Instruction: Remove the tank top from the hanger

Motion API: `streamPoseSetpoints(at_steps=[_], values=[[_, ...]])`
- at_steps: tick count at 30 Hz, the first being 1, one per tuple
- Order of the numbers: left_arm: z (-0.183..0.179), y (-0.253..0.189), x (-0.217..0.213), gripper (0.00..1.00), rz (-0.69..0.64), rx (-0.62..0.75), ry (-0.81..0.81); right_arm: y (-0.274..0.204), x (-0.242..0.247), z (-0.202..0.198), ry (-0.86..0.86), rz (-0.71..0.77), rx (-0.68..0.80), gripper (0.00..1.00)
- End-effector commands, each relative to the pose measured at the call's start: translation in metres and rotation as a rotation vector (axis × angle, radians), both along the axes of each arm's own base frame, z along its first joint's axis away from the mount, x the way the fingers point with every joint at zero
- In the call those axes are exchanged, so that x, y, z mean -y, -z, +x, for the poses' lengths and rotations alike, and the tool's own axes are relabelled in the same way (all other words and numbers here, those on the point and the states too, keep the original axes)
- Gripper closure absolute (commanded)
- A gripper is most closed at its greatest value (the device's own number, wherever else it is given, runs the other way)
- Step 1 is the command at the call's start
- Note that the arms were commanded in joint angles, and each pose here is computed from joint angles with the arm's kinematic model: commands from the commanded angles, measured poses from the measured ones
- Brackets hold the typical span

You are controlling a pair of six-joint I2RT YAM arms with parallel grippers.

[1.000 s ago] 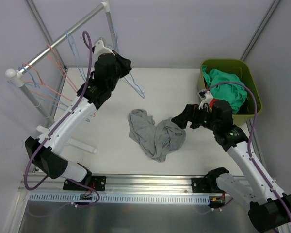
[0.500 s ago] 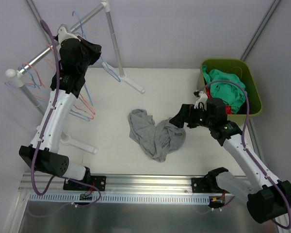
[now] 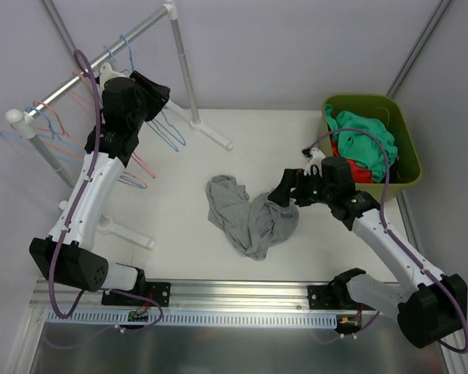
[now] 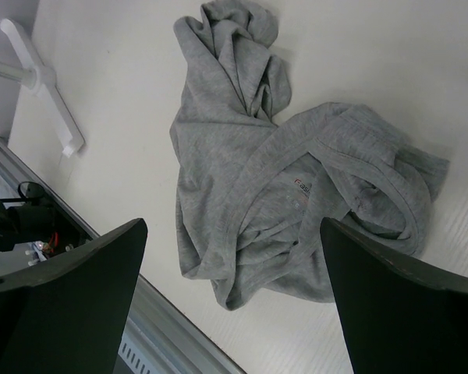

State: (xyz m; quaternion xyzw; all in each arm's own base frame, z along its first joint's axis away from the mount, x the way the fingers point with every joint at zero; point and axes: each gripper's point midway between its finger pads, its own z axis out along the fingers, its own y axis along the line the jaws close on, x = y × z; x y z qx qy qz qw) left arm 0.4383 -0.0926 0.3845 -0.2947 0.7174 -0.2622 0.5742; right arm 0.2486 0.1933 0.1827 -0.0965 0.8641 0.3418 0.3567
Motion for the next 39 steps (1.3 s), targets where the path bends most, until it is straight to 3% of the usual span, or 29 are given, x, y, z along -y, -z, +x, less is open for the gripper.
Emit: streamPoseSetpoints(at_steps=[1,3,4,6,7,8,15,22,28,39], values=[[-0.022,-0.027,0.0,0.5,-0.027,0.058,0.03,0.001,-0.012,0.013,-0.01,-0.055,0.039,0.01],[-0.034,-0.042,0.0,0.36,-0.028,0.094,0.046,0.009,-0.016,0.015,-0.011,-0.078,0.022,0.01],[-0.039,-0.046,0.004,0.24,-0.031,0.106,0.069,0.013,-0.018,0.016,-0.014,-0.09,0.017,0.01],[-0.052,-0.063,0.007,0.17,-0.019,0.153,0.111,0.021,-0.022,0.019,-0.013,-0.105,-0.012,0.01],[-0.056,-0.068,0.011,0.06,-0.013,0.17,0.138,0.024,-0.023,0.02,-0.01,-0.112,-0.016,0.01],[-0.063,-0.076,0.02,0.02,-0.002,0.195,0.202,0.027,-0.024,0.022,-0.006,-0.117,-0.025,0.0],[-0.114,-0.092,0.052,0.01,0.087,0.293,0.45,0.023,-0.016,0.034,0.067,-0.152,0.007,0.01],[-0.162,-0.049,0.067,0.01,0.14,0.283,0.63,0.023,-0.015,0.035,0.069,-0.161,0.001,0.01],[-0.218,-0.046,0.089,0.01,0.132,0.34,0.877,0.026,-0.023,0.032,0.035,-0.159,-0.008,0.01],[-0.283,-0.05,0.086,0.01,0.201,0.489,0.977,0.027,-0.049,0.03,-0.027,-0.238,0.017,0.01]])
